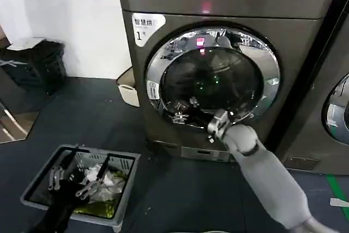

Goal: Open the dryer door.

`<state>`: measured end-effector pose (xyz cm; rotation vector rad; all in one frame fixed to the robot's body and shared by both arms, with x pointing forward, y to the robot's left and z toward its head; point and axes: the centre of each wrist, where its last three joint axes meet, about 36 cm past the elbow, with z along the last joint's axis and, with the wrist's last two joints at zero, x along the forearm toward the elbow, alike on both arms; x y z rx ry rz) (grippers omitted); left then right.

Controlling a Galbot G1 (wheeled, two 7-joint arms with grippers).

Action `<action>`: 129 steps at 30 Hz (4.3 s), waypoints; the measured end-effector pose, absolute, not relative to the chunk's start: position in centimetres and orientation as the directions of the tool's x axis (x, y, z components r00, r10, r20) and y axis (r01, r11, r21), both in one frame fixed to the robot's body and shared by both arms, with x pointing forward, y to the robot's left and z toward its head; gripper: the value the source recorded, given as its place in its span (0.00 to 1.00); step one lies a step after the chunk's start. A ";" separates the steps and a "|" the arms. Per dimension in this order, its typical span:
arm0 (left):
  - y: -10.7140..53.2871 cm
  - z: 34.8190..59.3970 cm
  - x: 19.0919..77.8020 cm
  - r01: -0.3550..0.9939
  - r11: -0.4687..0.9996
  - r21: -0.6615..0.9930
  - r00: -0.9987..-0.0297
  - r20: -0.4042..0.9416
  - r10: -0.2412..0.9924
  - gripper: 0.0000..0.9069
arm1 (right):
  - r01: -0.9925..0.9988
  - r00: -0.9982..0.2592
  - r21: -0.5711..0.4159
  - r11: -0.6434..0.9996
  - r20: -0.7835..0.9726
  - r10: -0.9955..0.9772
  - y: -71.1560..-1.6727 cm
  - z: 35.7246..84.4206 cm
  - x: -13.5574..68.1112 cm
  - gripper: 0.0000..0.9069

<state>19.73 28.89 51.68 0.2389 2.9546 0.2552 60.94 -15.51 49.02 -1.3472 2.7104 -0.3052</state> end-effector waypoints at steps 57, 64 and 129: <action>36.2 49.5 26.5 0.164 0.981 0.101 -0.977 -0.118 0.176 1.00 | -0.968 -0.113 -0.236 0.089 0.089 -0.990 -20.8 51.4 57.7 1.00; 38.1 49.6 29.4 0.226 0.974 0.005 -0.966 -0.127 0.225 1.00 | -0.973 -0.043 -0.231 0.013 0.124 -0.991 -23.4 50.7 56.3 1.00; 29.1 46.3 49.3 0.906 0.422 0.022 -0.419 -0.079 0.905 1.00 | -0.341 -0.905 -0.283 0.896 -0.158 -0.394 -55.0 52.9 29.0 1.00</action>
